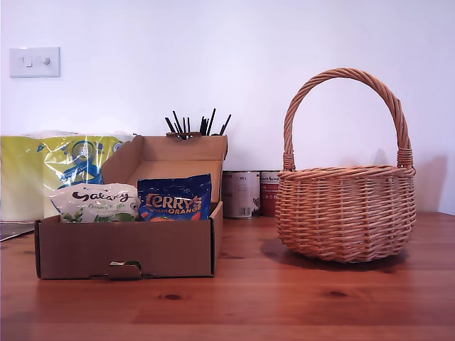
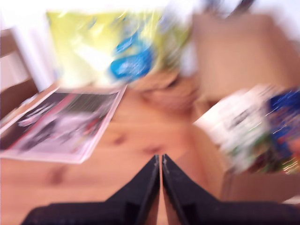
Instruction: Move the bags of Easter eggs from the cardboard box on the left into the woven basket on the right side.
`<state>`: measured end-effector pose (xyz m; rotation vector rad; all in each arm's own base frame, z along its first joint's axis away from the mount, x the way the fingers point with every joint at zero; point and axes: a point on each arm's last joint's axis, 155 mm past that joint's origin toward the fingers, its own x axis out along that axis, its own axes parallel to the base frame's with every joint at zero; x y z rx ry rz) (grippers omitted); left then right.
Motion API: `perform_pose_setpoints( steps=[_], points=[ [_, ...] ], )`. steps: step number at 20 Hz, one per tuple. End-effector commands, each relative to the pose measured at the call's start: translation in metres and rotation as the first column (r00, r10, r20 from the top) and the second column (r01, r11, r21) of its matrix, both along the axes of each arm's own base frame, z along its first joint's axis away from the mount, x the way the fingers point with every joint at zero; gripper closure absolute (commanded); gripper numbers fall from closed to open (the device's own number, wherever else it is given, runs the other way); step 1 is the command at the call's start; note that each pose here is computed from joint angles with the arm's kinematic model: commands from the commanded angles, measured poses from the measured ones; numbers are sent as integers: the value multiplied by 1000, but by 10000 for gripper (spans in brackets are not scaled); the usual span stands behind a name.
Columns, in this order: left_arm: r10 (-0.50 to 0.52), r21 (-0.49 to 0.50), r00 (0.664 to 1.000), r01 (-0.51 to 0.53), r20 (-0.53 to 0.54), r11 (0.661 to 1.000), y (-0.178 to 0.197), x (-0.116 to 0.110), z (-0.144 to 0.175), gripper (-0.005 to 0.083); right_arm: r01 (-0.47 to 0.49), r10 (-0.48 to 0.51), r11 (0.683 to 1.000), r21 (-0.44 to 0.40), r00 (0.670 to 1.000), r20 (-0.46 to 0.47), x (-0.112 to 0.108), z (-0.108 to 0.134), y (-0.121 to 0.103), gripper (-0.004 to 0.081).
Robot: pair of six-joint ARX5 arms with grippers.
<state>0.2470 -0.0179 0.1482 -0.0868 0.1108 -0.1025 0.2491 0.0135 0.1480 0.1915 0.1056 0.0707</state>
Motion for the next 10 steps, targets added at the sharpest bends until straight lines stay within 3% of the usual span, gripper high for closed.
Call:
perform_pose_setpoints(
  steps=[1, 6, 8, 10],
  points=[
    [-69, -24, 995, 71, 75, 997, -14, -6, 33, 795, -12, 11, 1000, 8, 997, 70, -5, 34, 2, 783],
    [-283, -54, 959, 284, 24, 957, -54, -18, 62, 795, -93, 93, 996, -3, 992, 79, -21, 80, 17, 783],
    [-393, 1, 919, 393, -36, 920, -73, -19, 64, 795, -151, 152, 988, -19, 986, 62, -25, 91, 28, 783],
    [-519, 65, 851, 524, -77, 849, -95, -20, 69, 795, -211, 212, 977, -30, 975, 60, -27, 101, 40, 783]
  ],
)
